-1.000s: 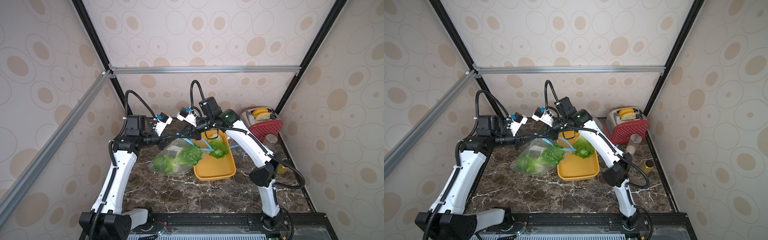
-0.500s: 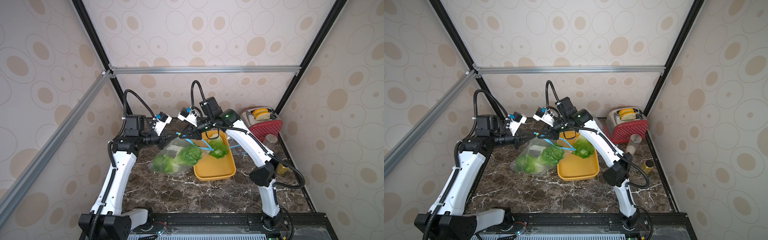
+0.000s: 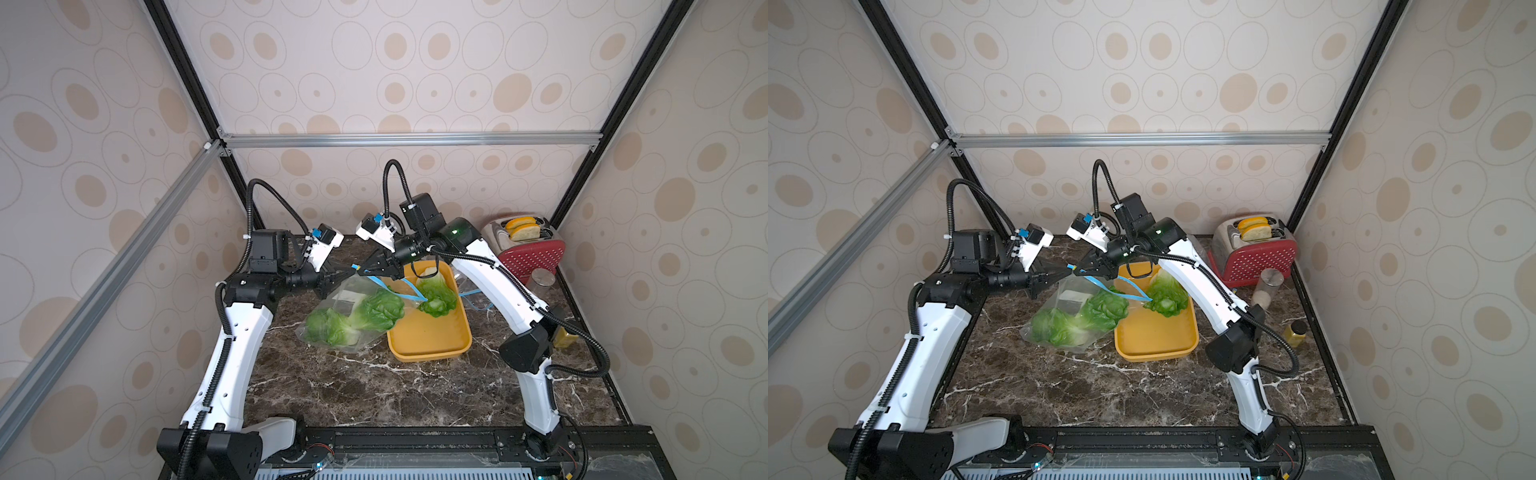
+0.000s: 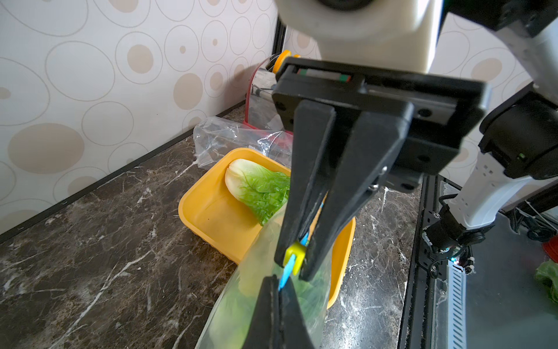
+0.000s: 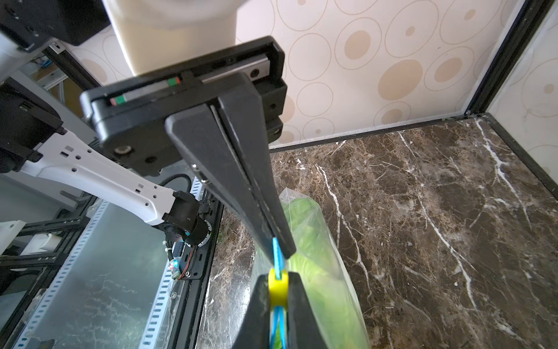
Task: Put the chinese cabbages into a zipper bag and zip it
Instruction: Zip the zipper on the zipper food storage bag.
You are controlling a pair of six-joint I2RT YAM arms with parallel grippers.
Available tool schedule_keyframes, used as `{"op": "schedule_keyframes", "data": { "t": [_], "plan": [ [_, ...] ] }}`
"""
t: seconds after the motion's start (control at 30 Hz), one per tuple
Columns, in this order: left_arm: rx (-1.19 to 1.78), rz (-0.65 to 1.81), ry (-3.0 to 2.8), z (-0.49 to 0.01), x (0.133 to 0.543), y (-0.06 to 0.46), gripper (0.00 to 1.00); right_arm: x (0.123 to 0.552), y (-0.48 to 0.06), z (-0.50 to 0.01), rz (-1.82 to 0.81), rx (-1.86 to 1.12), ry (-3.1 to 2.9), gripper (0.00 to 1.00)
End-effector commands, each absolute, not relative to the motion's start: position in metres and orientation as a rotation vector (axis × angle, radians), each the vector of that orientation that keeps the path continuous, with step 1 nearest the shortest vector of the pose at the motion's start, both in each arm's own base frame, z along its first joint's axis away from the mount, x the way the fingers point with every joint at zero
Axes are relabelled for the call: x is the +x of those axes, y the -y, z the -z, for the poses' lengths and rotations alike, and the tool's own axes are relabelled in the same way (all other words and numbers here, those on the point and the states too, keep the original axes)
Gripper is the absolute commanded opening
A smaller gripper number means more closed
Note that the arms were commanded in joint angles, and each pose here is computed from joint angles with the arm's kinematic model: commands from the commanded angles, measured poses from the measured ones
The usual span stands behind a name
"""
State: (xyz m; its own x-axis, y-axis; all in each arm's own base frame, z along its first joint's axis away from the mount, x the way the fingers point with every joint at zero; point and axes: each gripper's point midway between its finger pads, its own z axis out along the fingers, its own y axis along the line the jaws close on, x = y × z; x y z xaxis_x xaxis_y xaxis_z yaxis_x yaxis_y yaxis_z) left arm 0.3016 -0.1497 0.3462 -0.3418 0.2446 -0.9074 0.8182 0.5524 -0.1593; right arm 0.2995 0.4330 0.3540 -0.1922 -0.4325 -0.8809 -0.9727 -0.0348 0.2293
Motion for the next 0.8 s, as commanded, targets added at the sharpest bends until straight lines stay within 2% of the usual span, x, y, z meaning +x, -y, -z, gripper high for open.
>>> {"op": "schedule_keyframes", "data": {
  "t": [0.0, 0.77],
  "plan": [
    [0.876, 0.736, -1.815, -0.365, 0.296, 0.148, 0.0, 0.289, -0.428, -0.375, -1.212, -1.503, -1.594, 0.04],
    [0.724, 0.499, -1.763, -0.413, 0.292, 0.122, 0.0, 0.286, -0.418, -0.378, -1.175, -1.495, -1.624, 0.03]
  ]
}}
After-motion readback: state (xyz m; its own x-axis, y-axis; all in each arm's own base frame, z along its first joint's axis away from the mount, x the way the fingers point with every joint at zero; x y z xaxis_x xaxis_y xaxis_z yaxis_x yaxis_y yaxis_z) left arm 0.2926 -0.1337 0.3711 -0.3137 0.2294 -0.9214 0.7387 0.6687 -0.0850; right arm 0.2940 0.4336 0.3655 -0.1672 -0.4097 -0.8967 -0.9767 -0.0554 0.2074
